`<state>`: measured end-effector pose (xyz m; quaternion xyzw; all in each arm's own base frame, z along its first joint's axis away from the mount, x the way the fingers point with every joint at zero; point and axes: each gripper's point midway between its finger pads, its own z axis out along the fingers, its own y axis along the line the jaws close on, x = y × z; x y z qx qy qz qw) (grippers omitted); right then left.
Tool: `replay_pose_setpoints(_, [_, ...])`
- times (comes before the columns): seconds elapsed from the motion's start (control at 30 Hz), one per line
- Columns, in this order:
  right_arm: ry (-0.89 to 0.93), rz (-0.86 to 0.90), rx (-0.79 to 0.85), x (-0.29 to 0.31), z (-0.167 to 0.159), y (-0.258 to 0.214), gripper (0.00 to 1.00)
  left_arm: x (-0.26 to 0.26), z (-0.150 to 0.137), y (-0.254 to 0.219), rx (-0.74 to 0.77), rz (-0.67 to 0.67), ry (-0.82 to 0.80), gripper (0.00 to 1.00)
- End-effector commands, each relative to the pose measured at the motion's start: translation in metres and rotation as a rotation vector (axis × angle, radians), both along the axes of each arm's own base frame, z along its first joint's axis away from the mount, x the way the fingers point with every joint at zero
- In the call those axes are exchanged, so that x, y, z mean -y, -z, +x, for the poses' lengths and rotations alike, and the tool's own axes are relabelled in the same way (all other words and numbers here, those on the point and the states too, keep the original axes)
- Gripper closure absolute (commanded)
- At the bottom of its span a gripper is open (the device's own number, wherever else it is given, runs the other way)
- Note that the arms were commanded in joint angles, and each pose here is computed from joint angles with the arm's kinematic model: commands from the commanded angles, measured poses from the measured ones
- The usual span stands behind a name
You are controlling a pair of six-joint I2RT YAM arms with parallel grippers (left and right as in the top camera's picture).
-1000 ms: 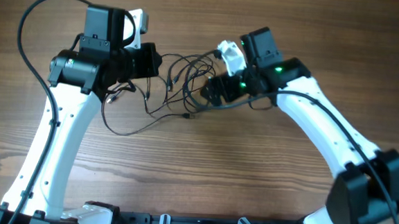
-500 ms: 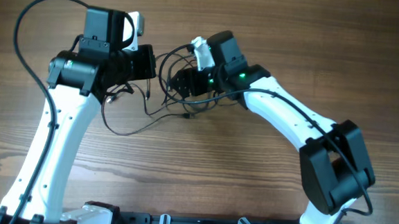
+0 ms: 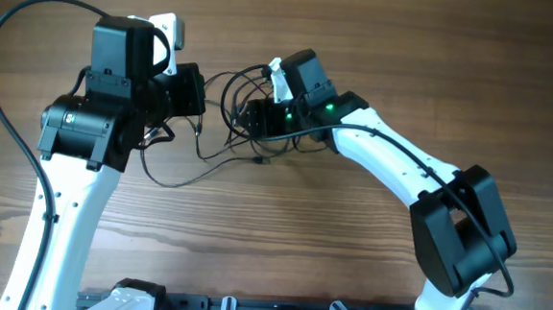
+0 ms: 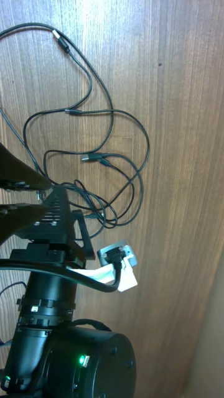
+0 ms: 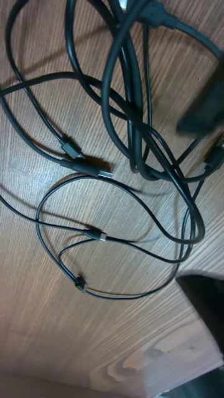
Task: Untangle cables
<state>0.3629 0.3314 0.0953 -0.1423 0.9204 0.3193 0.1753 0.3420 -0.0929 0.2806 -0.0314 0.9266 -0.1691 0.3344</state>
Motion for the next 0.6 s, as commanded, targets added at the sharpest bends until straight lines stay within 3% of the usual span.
replay_pose_setpoints(0.0, [0.025,-0.019,-0.001,-0.001,0.003,0.007,0.47,-0.004,-0.004,-0.003,0.006,0.015,-0.009,0.91])
replay_pose_setpoints(0.23, [0.034,-0.039,-0.004,0.001,0.004,0.014,0.5,-0.004,-0.006,-0.002,0.0,0.016,-0.009,0.91])
replay_pose_setpoints(0.33, [0.032,-0.049,-0.019,0.0,0.002,0.022,0.36,-0.005,-0.006,-0.002,-0.002,0.016,-0.008,0.91])
replay_pose_setpoints(0.4, [0.039,-0.056,-0.037,0.0,0.002,0.031,0.33,-0.005,-0.007,-0.001,-0.005,0.017,-0.009,0.91])
replay_pose_setpoints(0.47, [0.047,-0.061,-0.055,0.0,0.002,0.04,0.33,-0.005,-0.008,-0.001,-0.008,0.017,-0.009,0.91])
replay_pose_setpoints(0.57, [0.047,-0.07,-0.068,0.0,0.002,0.049,0.44,-0.005,-0.008,0.0,-0.011,0.018,-0.009,0.91])
